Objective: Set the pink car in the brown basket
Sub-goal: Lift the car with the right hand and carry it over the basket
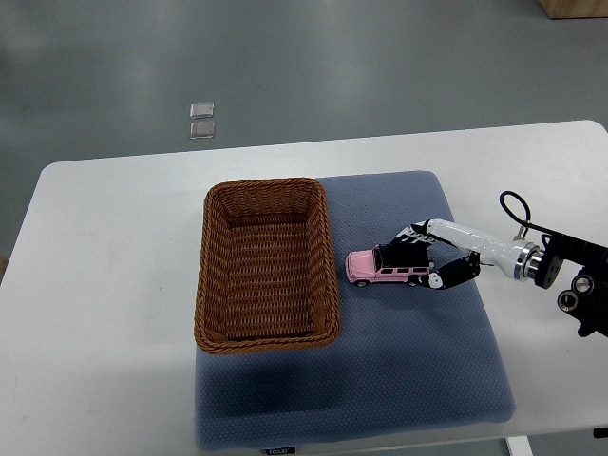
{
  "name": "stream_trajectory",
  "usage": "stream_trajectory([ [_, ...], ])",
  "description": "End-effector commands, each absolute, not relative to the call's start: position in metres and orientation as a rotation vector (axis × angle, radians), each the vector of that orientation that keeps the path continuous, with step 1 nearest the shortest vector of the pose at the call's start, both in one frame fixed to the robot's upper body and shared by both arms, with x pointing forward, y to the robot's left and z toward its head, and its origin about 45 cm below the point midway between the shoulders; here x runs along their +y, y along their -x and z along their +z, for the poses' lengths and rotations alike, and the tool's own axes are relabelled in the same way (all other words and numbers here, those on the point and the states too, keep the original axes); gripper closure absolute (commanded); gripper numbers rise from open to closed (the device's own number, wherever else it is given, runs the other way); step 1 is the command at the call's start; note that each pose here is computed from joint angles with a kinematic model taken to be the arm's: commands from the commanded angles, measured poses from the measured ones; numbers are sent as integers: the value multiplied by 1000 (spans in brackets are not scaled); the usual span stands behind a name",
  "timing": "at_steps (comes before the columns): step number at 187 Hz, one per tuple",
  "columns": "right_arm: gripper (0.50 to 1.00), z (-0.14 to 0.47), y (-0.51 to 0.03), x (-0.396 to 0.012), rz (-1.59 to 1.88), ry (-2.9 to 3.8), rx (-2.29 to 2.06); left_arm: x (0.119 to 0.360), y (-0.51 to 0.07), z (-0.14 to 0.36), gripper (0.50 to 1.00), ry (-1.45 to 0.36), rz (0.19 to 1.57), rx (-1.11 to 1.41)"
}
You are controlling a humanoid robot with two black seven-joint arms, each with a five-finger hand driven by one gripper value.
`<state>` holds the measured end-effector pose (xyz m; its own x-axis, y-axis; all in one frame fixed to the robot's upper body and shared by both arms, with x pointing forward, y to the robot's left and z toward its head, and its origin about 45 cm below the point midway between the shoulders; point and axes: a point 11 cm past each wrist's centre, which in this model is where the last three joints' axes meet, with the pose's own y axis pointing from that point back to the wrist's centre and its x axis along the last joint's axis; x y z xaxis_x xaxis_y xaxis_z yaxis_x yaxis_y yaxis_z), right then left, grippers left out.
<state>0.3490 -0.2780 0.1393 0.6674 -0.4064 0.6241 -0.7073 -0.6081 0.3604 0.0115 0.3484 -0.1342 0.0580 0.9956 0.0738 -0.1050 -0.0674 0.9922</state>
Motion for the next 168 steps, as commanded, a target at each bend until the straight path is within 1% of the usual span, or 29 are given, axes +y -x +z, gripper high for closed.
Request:
stream_trajectory([
  [1,1000,142,-351,-278,672,-2289,-871,348,-11,-134,500,-1212,1261,1054],
  [32,1000,153,-356,-284,694,-2291,-917,348,-11,-134,500,-1212,1261,1054],
  [62,1000,180,-371,-289,783,-2291,-972,349,-12,-134,500,-1212,1264,1054],
  [99,1000,210,-390,-273,874,-2316,-970,348,-12,-134,500,-1211,1262,1054],
  [114,1000,220,-397,-260,913,-2335,-953,348,-12,-134,500,-1211,1262,1054],
  [127,1000,228,-402,-233,940,-2394,-929,348,-12,-134,500,-1211,1262,1054],
  [148,1000,238,-407,-205,969,-2447,-864,348,-12,-134,500,-1211,1260,1054],
  [168,1000,239,-411,-168,1014,-2471,-745,347,-12,-134,500,-1210,1259,1055],
])
